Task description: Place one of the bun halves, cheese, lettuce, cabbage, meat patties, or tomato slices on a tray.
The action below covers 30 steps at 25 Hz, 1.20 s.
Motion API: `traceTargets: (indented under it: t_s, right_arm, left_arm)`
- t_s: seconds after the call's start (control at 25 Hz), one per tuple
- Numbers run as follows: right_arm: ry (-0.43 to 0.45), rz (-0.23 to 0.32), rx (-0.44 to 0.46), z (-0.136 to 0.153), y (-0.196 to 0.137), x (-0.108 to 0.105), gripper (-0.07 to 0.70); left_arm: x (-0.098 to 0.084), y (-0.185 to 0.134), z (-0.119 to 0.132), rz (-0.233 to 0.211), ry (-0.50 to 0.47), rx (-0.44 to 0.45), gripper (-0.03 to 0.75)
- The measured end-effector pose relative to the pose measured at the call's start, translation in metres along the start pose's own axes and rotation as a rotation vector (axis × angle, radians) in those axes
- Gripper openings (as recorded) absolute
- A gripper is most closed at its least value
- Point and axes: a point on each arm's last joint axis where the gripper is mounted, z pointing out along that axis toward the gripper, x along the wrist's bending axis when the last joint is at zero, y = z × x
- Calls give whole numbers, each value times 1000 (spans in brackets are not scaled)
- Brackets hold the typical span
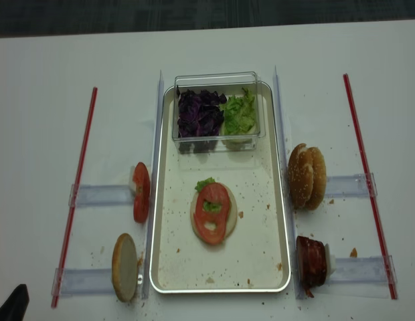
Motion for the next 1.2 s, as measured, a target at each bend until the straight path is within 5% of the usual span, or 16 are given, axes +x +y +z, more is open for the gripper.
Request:
traceTargets:
  t_s: [1.2]
  right_arm:
    - [0, 0, 0, 0, 0, 0, 571]
  left_arm:
    - [0, 0, 0, 0, 0, 0, 493]
